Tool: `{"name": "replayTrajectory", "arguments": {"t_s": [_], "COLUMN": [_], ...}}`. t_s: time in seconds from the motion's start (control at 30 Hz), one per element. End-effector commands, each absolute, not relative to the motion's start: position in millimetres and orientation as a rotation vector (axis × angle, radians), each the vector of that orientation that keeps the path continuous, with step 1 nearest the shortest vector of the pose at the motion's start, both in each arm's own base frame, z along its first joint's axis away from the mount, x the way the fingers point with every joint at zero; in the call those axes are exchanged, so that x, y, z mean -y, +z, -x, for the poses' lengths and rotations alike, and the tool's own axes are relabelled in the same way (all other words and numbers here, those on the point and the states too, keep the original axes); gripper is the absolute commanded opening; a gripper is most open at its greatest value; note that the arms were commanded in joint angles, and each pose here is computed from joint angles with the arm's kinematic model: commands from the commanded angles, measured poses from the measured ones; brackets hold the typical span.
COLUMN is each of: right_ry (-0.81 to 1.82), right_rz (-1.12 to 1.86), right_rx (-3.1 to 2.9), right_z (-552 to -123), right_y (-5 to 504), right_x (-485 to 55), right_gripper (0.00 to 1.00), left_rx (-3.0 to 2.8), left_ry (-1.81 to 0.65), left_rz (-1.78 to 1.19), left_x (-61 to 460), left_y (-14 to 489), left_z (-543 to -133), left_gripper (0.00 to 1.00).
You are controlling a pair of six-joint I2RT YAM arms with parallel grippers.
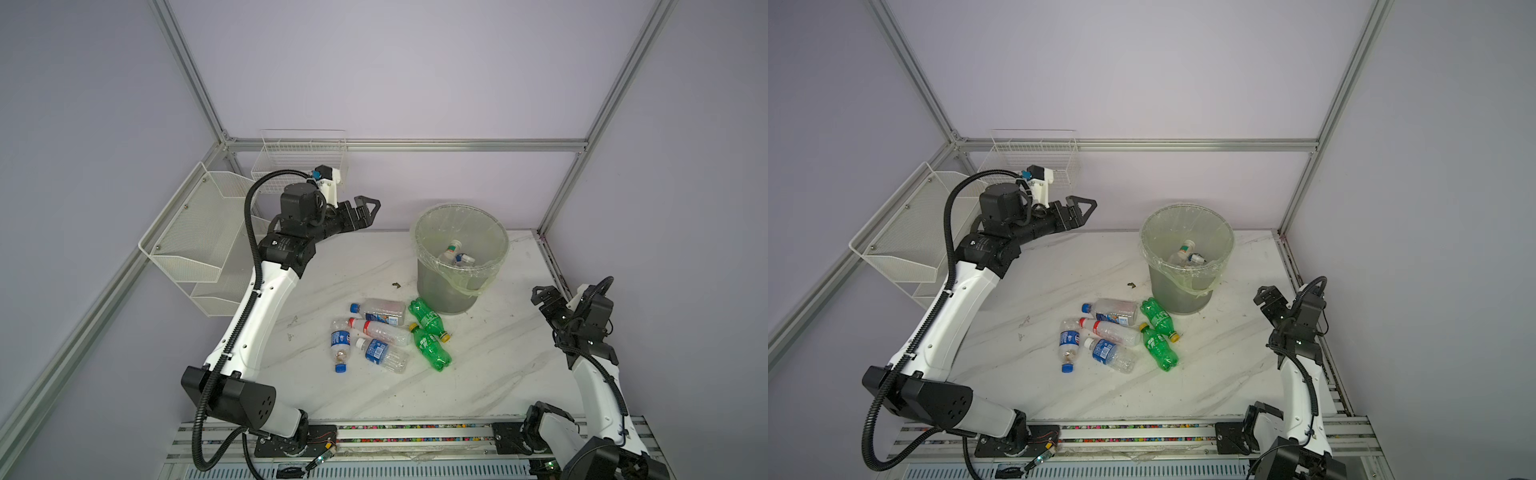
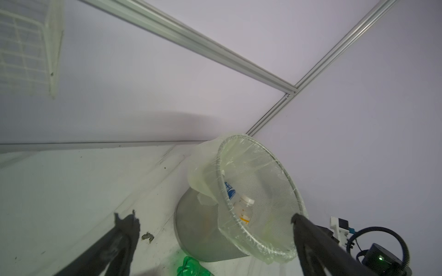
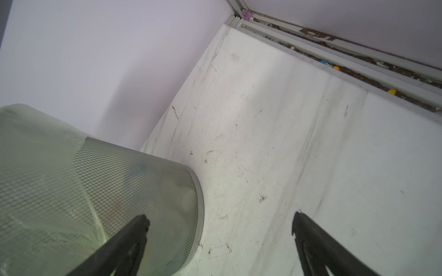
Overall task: Throw the plastic bottles in the bin
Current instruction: Throw the plastic bottle into the trash bin, then pick up the plastic bottle from the center of the table.
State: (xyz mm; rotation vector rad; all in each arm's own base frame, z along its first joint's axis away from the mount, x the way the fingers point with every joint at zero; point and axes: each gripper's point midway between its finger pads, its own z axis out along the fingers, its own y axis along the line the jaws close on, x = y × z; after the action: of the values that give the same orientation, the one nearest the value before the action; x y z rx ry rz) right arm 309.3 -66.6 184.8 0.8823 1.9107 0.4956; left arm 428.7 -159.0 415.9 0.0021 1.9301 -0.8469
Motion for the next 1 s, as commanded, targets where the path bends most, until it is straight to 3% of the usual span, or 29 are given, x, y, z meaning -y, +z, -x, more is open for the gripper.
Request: {"name": "replayTrajectory", "arguments": {"t_s": [0.0,0.27,0.97], "right_ry": [0.482,0.468,0.454], "right_rz": [-0.86,-0.841,-0.678], "right_rx": [-1.933,-2.035,-2.164], "right_z": [-299,-283,-285], "right_y": [184,161,145], "right_x": [62,44,-24], "right_gripper": [0.97,0.97,0.97], "left_rx": [-1.996,-2.111,-2.229], "left_ry": [-0.825,-0.816,-0.615], "left_rz": [0.081,0.177,0.211], "left_x": [139,115,67], "left_y": [378,323,244], "left_z": [-437,-455,-460], "left_gripper": [1.0,1.0,1.0]}}
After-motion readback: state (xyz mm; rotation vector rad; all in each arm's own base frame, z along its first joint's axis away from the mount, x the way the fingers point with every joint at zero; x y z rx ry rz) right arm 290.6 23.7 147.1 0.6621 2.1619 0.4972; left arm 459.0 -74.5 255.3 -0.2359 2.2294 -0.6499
